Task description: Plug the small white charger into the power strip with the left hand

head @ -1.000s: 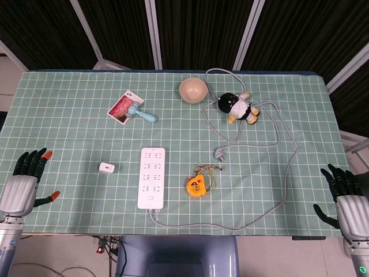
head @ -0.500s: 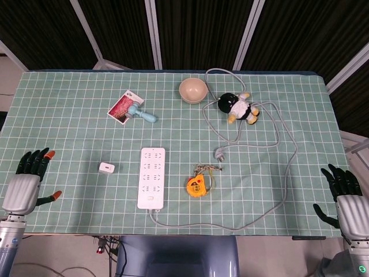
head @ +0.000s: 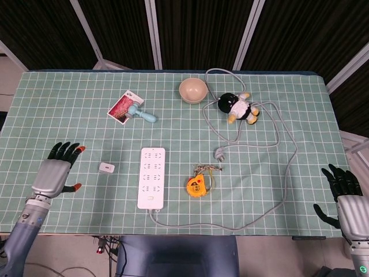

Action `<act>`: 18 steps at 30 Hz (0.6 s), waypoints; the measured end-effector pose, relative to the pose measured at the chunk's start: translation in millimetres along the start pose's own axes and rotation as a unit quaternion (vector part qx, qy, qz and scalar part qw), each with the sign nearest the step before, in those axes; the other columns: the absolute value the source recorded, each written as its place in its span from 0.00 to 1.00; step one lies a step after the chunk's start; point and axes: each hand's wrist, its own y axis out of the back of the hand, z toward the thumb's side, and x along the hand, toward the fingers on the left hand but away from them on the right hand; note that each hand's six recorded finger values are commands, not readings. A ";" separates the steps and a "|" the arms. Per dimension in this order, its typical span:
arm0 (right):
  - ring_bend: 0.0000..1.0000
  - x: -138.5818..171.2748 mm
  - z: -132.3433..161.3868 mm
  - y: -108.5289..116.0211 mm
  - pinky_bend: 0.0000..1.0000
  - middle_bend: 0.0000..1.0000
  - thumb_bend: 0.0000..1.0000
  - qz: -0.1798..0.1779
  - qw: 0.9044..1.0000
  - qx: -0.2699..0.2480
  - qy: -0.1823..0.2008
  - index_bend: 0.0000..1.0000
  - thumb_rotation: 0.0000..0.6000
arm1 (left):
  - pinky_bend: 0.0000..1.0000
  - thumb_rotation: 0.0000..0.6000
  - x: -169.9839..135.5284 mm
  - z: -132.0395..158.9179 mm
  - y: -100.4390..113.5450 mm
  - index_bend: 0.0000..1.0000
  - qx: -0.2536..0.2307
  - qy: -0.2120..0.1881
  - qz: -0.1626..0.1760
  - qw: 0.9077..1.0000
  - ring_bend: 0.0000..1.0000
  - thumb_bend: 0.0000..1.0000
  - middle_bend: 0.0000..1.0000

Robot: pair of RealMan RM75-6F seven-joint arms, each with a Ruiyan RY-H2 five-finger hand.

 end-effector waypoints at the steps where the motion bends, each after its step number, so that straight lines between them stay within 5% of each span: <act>1: 0.00 -0.1 -0.1 0.0 0.00 0.00 0.35 0.000 1.000 -0.001 0.000 0.08 1.00 | 0.00 1.00 5.7 4.3 -0.2 0.20 0.005 0.000 -0.011 1.000 0.00 0.14 0.17; 10: 0.00 -0.7 -1.0 0.5 0.00 0.00 0.35 0.002 1.000 -0.010 -0.002 0.08 1.00 | 0.00 1.00 40.5 39.4 -12.8 0.28 0.037 -0.002 -0.073 0.997 0.00 0.19 0.27; 18: 0.00 -0.8 -1.2 0.6 0.00 0.00 0.35 0.003 1.000 -0.011 -0.004 0.08 1.00 | 0.00 1.00 58.9 60.9 -27.2 0.29 0.049 -0.006 -0.094 0.994 0.00 0.19 0.28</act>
